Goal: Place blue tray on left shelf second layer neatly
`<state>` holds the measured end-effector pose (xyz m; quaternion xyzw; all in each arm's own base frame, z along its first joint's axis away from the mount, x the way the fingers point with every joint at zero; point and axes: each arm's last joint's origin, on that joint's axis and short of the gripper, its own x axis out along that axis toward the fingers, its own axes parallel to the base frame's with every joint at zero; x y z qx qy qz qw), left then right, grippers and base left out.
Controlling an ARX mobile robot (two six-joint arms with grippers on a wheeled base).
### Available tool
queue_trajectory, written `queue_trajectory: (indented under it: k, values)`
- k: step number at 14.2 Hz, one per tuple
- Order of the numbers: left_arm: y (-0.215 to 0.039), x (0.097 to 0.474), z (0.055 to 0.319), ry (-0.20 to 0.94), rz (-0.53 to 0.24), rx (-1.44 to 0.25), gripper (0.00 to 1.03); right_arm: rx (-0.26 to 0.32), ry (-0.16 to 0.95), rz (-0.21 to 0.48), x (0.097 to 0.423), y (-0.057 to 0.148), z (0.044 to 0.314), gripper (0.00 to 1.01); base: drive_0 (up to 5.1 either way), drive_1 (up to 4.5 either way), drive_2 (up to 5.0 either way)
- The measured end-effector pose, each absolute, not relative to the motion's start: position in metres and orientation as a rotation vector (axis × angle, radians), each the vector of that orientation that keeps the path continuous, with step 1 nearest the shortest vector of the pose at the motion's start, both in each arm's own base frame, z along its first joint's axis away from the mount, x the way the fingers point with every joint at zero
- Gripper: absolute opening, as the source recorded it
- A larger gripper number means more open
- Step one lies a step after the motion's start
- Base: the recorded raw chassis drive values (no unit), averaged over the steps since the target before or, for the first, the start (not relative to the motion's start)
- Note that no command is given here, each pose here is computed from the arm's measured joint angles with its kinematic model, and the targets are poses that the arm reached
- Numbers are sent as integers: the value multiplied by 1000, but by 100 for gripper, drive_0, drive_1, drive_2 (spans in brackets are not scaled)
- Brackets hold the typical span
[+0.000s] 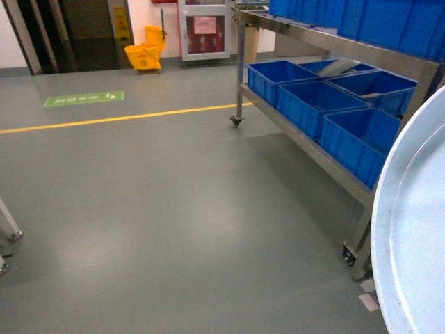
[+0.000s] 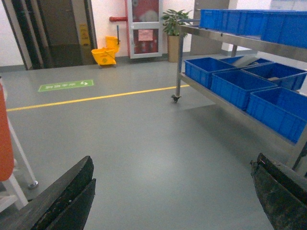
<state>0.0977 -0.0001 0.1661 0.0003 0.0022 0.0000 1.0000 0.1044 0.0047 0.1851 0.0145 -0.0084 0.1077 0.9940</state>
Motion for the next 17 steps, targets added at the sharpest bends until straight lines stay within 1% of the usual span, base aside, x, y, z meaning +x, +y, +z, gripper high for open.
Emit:
queue_trajectory:
  k: [17]
  values:
    - [0,98,166,4,0,1,98,29,-17,216,104,5,185,2,-160,-160,-160]
